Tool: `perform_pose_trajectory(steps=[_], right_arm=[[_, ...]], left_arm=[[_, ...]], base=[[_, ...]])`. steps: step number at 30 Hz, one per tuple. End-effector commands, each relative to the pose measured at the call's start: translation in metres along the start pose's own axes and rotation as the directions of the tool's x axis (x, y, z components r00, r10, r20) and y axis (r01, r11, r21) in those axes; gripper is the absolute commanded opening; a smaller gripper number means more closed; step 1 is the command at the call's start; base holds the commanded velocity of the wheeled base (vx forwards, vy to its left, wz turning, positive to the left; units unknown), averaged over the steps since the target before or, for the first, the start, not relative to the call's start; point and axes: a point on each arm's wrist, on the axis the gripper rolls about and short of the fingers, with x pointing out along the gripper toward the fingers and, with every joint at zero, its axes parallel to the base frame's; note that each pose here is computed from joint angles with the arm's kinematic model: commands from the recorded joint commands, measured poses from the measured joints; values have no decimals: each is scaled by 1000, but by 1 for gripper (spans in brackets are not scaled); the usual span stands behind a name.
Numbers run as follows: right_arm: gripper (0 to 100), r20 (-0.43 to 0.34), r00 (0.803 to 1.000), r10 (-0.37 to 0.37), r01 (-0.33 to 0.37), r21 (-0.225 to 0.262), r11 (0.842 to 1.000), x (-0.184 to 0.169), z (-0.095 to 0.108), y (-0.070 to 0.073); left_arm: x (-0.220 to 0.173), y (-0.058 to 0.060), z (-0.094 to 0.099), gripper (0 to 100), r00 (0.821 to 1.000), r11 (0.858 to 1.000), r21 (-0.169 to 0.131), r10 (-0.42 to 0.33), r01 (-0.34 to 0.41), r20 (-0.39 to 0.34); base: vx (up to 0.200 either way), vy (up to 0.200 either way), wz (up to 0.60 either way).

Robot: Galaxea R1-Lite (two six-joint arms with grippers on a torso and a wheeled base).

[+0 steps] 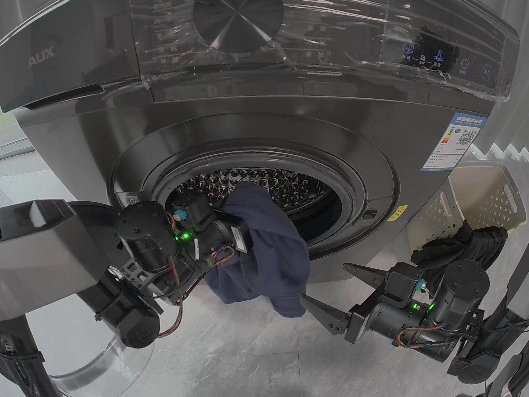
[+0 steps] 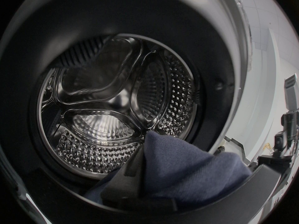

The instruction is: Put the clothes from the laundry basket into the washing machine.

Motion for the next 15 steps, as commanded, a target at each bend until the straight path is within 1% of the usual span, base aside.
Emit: perform_pose_trajectory(steps=[1,3,4,5,7,10,13,15], right_arm=[[100,-5,1000,7,-7,0,1000,0,-1,2],[100,-6,1000,7,-7,0,1000,0,-1,2],[100,-8,1000,7,-7,0,1000,0,-2,2],[100,-6,1000,7,-7,0,1000,0,-1,2],[100,-2,1000,8,-8,0,1000,-1,0,2],[100,2,1000,7,-7,0,1000,-1,0,2],[100,-5,1000,7,-7,0,1000,-1,-1,2],[100,-8,1000,7,-7,1,1000,0,-2,2]], left_arm=[[31,17,-28,0,999,999,2,45,-45,-1],[45,21,-32,0,998,998,14,59,-59,26],[54,26,-32,0,996,997,12,73,-73,53],[62,28,-32,0,994,997,6,81,-81,78],[74,29,-37,0,990,996,1,92,-92,104],[88,29,-47,0,989,996,1,91,-92,114],[95,29,-51,0,989,995,2,94,-95,111],[107,33,-56,0,988,994,2,108,-109,108]], base=[[0,0,0],[0,0,0],[0,0,0],[0,0,0],[0,0,0],[0,0,0],[0,0,0],[0,0,0]])
